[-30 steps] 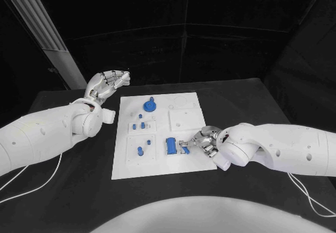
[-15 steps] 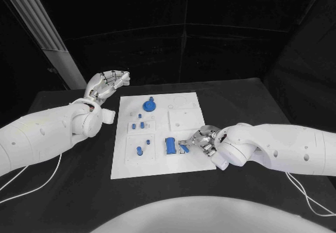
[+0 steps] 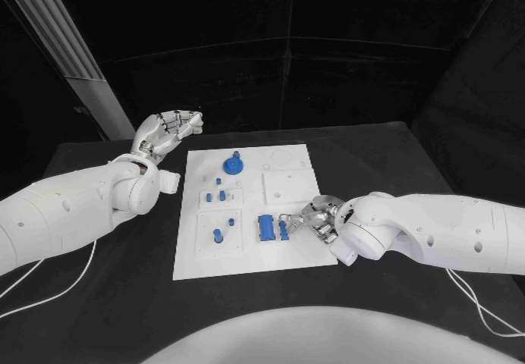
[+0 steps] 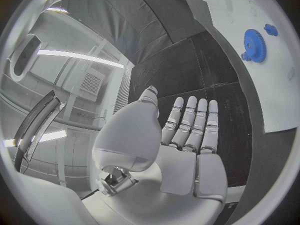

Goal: Assemble the parts on the task board

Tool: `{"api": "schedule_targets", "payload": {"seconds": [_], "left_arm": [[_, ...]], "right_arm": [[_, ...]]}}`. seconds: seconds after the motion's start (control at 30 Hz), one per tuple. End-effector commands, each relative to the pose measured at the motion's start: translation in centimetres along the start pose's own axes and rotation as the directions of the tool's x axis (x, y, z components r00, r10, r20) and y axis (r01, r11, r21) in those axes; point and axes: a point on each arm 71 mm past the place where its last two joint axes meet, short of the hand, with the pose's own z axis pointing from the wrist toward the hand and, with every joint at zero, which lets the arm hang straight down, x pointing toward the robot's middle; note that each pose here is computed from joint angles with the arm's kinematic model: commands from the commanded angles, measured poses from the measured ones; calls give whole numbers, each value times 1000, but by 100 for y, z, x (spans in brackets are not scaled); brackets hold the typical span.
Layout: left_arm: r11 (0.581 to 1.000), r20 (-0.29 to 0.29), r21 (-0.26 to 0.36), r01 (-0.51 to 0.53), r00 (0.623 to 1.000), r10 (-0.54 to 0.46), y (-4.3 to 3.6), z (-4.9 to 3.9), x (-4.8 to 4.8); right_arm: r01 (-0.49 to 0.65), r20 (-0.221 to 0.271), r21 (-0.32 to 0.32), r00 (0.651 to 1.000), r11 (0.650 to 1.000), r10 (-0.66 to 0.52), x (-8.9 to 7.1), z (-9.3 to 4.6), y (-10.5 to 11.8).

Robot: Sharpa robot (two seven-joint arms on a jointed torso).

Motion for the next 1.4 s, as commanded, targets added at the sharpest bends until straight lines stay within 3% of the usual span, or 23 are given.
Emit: {"api": "schedule_targets", "payload": {"seconds": [0.03, 0.33, 0.97, 1.4], "left_arm": [[987, -9, 158, 10, 1000, -8, -118, -2, 9], [988, -9, 157, 10, 1000, -8, -116, -5, 4], [988, -8, 152, 10, 1000, -9, -93, -20, 1], [988, -8, 152, 10, 1000, -9, -92, -24, 1]], "right_arm": [[7, 6, -5, 1000, 1000, -7, -3, -7, 9], [105, 32, -20, 994, 994, -104, -52, -59, -24], [266, -109, -19, 958, 964, -267, 73, -145, -68], [297, -113, -6, 948, 955, -296, 96, -93, -41]]}}
